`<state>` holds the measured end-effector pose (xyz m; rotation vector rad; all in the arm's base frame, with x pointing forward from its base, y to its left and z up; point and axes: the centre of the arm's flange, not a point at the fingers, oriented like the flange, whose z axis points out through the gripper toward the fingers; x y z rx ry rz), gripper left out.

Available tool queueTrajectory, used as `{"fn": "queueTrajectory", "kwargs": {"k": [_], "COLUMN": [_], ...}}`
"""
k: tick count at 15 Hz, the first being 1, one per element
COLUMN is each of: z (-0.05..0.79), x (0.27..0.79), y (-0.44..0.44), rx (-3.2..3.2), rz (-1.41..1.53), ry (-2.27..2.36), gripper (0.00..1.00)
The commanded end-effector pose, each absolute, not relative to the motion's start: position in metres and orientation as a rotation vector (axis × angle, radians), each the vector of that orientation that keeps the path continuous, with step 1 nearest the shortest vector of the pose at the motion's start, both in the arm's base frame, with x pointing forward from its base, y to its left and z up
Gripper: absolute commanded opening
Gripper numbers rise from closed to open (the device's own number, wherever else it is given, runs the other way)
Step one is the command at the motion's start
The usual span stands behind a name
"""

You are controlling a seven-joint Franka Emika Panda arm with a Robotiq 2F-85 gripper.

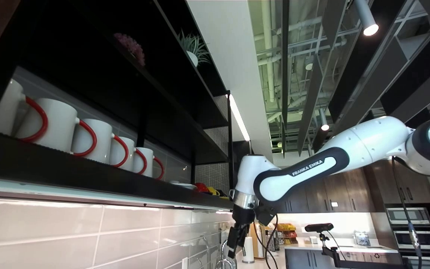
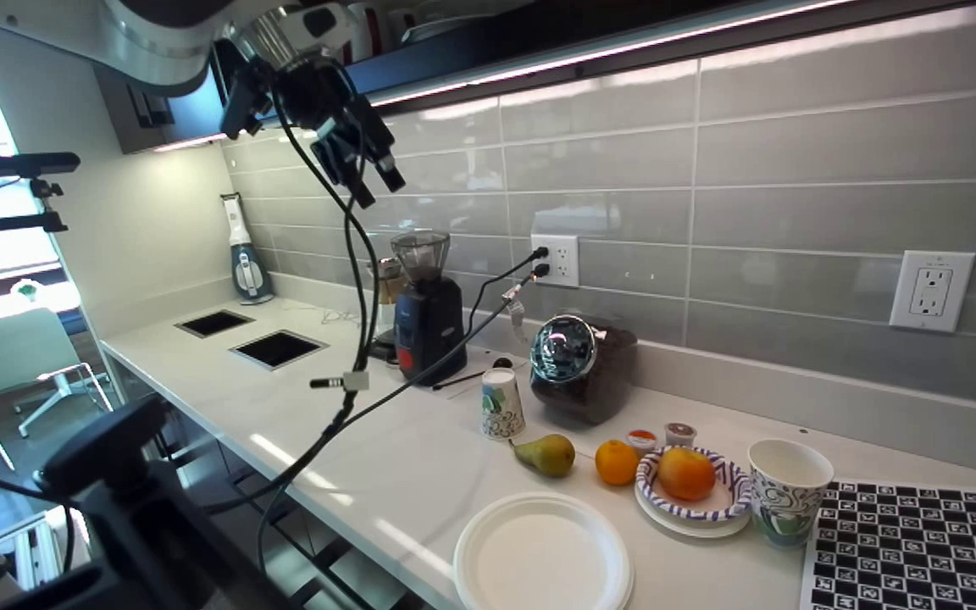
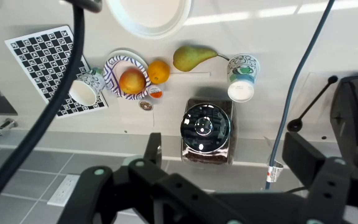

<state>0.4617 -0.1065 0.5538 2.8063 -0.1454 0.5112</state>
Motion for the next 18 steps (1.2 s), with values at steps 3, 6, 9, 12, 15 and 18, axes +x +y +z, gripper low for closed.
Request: {"fn": "queueTrajectory", "kwargs": {"k": [3, 6, 9, 12, 15, 18], "z": [0.426, 0.37, 0.321, 0.319, 0.306, 0.308], "x": [0.489, 0.49, 0.485, 0.481, 0.482, 0.49], "y": [-0.147, -0.157, -0.169, -0.164, -0.165, -0.171], "rx": [2.882, 2.894, 2.93, 2.924, 2.929, 2.94], "rz": [0.579, 0.59, 0.537, 0.501, 0.487, 0.446], "ry": [-0.259, -0.278, -0.294, -0.299, -0.306, -0.365], "gripper": [1.0, 1.0, 1.0, 1.0, 1.0, 1.0]}}
